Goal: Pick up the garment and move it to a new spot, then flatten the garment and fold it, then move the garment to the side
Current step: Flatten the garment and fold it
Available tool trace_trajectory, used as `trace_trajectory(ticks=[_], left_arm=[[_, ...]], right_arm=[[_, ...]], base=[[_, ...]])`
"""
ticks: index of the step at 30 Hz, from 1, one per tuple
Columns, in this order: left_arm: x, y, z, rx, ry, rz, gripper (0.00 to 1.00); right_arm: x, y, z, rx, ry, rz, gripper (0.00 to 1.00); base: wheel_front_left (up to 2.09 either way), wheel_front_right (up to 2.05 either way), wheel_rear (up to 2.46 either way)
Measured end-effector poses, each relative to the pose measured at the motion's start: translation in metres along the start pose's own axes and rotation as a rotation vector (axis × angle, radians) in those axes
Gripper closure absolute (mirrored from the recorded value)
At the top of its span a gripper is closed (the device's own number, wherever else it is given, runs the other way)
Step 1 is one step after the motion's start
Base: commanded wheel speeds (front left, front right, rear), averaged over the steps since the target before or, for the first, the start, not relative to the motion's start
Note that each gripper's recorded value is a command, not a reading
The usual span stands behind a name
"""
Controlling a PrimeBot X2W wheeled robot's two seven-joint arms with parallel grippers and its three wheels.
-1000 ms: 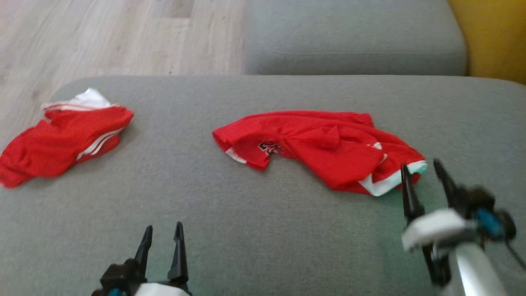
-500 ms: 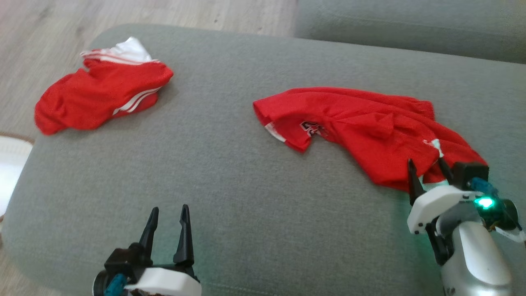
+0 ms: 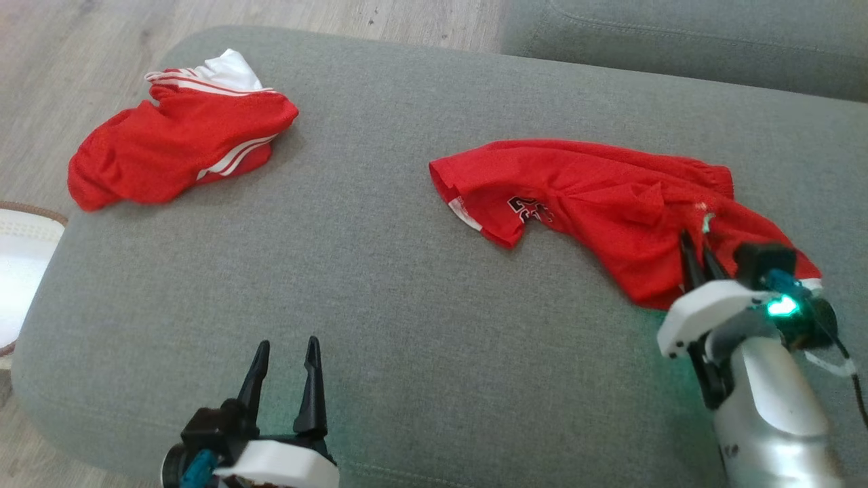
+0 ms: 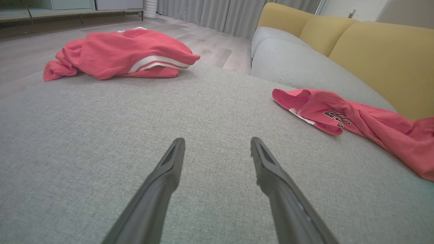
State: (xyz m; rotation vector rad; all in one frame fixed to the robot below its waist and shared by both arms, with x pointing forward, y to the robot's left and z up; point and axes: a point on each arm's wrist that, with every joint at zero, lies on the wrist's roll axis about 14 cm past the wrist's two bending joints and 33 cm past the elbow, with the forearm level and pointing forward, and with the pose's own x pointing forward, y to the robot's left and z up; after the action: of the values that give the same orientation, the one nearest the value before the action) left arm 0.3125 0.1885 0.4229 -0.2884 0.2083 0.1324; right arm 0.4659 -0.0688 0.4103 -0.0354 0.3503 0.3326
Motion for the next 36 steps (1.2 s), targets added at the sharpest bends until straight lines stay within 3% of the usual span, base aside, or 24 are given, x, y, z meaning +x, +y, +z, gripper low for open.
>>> trace_trajectory(ticks=[5,10,17,22,23,24,25,31,36], left_arm=[[-0.002,0.001,0.0,-0.003,-0.004,0.004,0.0],[-0.008,0.002,0.001,-0.01,-0.013,0.007,0.0],[-0.016,0.016,0.006,-0.019,-0.033,0.052,0.0],[-0.022,0.027,0.005,-0.024,-0.034,0.094,0.0],[-0.023,0.028,0.005,-0.025,-0.032,0.099,0.0],[-0.023,0.028,0.005,-0.025,-0.032,0.099,0.0],[-0.023,0.028,0.004,-0.026,-0.031,0.102,0.0],[-0.02,0.023,0.003,-0.024,-0.026,0.082,0.0],[-0.014,0.01,0.004,-0.011,-0.028,0.033,0.0]], right_arm=[[0.007,0.035,0.045,-0.026,-0.135,0.104,1.0],[0.004,0.107,0.081,-0.097,-0.222,0.312,1.0],[-0.009,0.191,0.054,-0.223,-0.125,0.564,1.0],[-0.018,0.219,0.018,-0.294,-0.023,0.664,1.0],[-0.019,0.222,0.013,-0.305,-0.011,0.675,0.7],[-0.019,0.222,0.013,-0.305,-0.011,0.675,0.23],[-0.02,0.225,0.008,-0.318,0.0,0.689,0.0],[-0.031,0.231,0.004,-0.302,-0.004,0.726,0.0],[-0.033,0.217,0.028,-0.235,-0.094,0.68,0.0]], base=[[0.0,0.0,0.0],[0.0,0.0,0.0],[0.0,0.0,0.0],[0.0,0.0,0.0],[0.0,0.0,0.0],[0.0,0.0,0.0],[0.0,0.0,0.0],[0.0,0.0,0.0],[0.0,0.0,0.0]])
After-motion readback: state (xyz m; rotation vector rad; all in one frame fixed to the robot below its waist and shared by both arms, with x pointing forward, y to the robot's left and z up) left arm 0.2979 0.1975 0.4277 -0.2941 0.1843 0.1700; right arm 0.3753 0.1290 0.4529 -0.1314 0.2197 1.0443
